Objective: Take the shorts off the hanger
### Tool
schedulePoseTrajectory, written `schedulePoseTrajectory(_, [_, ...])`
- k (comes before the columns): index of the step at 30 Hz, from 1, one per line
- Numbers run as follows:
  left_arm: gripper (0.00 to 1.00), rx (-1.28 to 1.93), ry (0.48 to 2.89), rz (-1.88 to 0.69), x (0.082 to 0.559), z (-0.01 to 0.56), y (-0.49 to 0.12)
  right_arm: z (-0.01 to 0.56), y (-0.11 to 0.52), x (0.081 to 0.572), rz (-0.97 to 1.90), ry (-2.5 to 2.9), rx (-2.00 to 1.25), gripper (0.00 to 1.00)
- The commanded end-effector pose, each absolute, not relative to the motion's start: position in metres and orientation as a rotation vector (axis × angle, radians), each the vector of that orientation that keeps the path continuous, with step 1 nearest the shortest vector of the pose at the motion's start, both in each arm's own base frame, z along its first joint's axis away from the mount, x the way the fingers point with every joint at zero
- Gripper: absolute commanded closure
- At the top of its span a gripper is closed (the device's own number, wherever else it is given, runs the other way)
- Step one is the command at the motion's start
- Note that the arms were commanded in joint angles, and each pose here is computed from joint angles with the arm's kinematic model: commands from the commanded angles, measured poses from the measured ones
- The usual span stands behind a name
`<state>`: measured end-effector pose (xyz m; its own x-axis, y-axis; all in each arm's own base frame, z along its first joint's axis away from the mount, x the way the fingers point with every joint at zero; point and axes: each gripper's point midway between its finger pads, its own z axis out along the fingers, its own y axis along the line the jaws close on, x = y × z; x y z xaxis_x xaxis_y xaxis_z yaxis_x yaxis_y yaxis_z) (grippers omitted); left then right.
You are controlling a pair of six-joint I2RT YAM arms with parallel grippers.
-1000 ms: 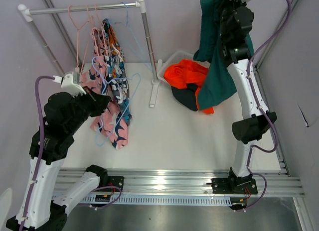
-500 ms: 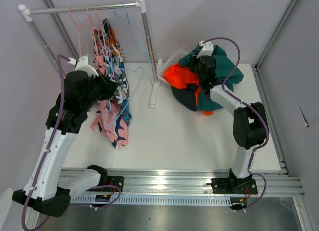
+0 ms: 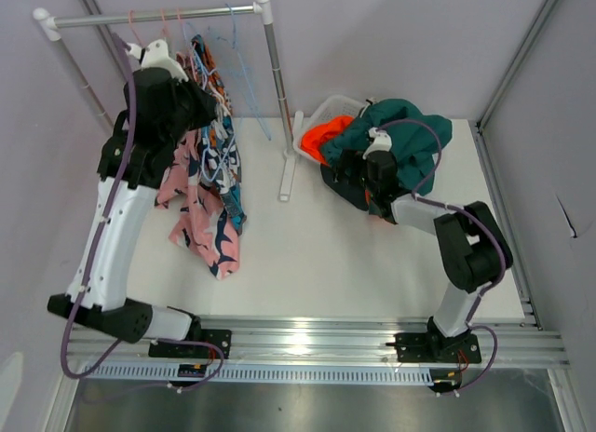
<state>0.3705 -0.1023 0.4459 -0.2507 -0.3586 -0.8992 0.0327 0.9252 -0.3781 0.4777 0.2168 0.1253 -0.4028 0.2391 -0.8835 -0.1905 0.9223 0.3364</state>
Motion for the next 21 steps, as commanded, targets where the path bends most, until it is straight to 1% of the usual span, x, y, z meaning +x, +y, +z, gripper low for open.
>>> schedulePoseTrajectory(1, [1.00, -0.243, 1.759, -0.309, 0.394, 0.465, -0.092, 0.140, 0.226, 0.431, 0.607, 1.944, 0.079, 0.01])
schedulePoseTrajectory(2, [1.00, -0.251, 1.780, -0.291, 0.407, 0.456, -0.090, 0.144, 0.225, 0.412, 0.621, 1.936, 0.062, 0.00])
schedulePoseTrajectory(3, [1.00, -0.254, 1.746, -0.295, 0.409, 0.471, -0.088, 0.147, 0.225, 0.403, 0.628, 1.926, 0.051, 0.01])
schedulePoseTrajectory(4, [1.00, -0.258, 1.746, -0.289, 0.414, 0.471, -0.087, 0.151, 0.225, 0.395, 0.634, 1.917, 0.043, 0.01])
schedulePoseTrajectory(5, [1.00, -0.267, 1.750, -0.277, 0.421, 0.469, -0.083, 0.141, 0.224, 0.381, 0.630, 1.936, 0.026, 0.01])
schedulePoseTrajectory(6, [1.00, -0.268, 1.757, -0.271, 0.432, 0.466, -0.083, 0.156, 0.222, 0.374, 0.645, 1.900, 0.020, 0.01])
schedulePoseTrajectory(9, [1.00, -0.279, 1.750, -0.248, 0.446, 0.473, -0.077, 0.157, 0.218, 0.357, 0.661, 1.882, -0.005, 0.00])
schedulePoseTrajectory(10, [1.00, -0.280, 1.765, -0.238, 0.457, 0.467, -0.077, 0.156, 0.217, 0.354, 0.664, 1.881, -0.011, 0.01])
schedulePoseTrajectory(11, [1.00, -0.285, 1.751, -0.237, 0.460, 0.473, -0.074, 0.156, 0.217, 0.352, 0.676, 1.871, -0.015, 0.01])
schedulePoseTrajectory(13, [1.00, -0.285, 1.776, -0.223, 0.476, 0.460, -0.075, 0.160, 0.221, 0.345, 0.713, 1.848, -0.047, 0.00])
schedulePoseTrajectory(14, [1.00, -0.290, 1.748, -0.226, 0.478, 0.470, -0.072, 0.160, 0.222, 0.343, 0.726, 1.845, -0.055, 0.01])
schedulePoseTrajectory(21, [1.00, -0.285, 1.727, -0.238, 0.509, 0.464, -0.072, 0.158, 0.225, 0.343, 0.737, 1.847, -0.079, 0.01])
